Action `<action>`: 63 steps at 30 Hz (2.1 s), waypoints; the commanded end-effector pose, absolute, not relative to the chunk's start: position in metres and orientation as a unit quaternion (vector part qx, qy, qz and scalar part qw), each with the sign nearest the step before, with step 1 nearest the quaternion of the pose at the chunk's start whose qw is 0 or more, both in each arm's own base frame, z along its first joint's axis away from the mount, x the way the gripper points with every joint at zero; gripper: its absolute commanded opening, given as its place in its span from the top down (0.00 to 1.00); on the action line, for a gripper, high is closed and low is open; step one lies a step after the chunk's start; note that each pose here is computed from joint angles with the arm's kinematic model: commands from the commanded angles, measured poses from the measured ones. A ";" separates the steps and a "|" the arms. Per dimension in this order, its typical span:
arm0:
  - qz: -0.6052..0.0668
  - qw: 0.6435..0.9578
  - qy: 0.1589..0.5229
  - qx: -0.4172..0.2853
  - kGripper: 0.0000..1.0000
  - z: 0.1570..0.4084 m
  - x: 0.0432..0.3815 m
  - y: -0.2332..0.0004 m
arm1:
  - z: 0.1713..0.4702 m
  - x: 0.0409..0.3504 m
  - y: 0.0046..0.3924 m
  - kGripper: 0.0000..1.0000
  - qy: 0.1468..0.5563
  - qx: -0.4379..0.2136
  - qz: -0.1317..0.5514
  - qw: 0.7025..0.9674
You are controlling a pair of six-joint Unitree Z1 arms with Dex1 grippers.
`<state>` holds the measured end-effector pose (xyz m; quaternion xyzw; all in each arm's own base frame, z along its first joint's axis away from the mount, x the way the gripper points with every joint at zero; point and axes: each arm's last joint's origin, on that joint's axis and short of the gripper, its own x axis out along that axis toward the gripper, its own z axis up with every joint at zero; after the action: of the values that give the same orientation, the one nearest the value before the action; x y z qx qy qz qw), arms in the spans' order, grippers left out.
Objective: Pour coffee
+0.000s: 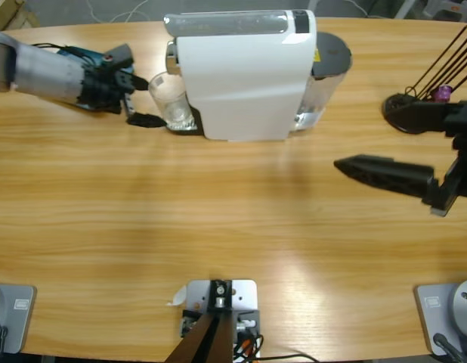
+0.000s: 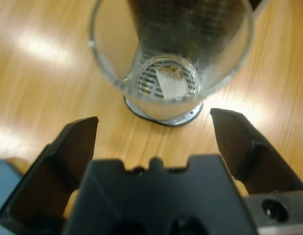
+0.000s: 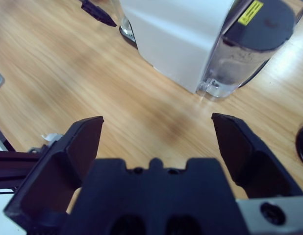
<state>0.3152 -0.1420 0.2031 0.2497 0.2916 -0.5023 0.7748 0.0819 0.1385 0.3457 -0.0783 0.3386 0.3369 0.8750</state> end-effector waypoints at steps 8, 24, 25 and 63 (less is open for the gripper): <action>-0.362 0.786 0.439 0.243 0.00 0.256 0.192 -0.108 | 0.420 0.155 0.150 1.00 0.370 -0.048 0.254 0.892; -0.320 0.789 0.472 0.229 0.00 0.244 0.195 -0.092 | 0.424 0.282 0.203 1.00 0.476 -0.020 0.252 0.842; -0.319 0.789 0.473 0.229 0.00 0.243 0.196 -0.091 | 0.423 0.285 0.202 1.00 0.476 -0.021 0.252 0.842; -0.318 0.778 0.488 0.236 0.00 0.234 0.201 -0.093 | 0.389 0.323 0.214 1.00 0.514 -0.024 0.247 0.821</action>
<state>0.2009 -0.0960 0.2515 0.2328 0.4504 -0.3287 0.7968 0.3062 0.2065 0.4063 -0.0204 0.4948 0.2436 0.8339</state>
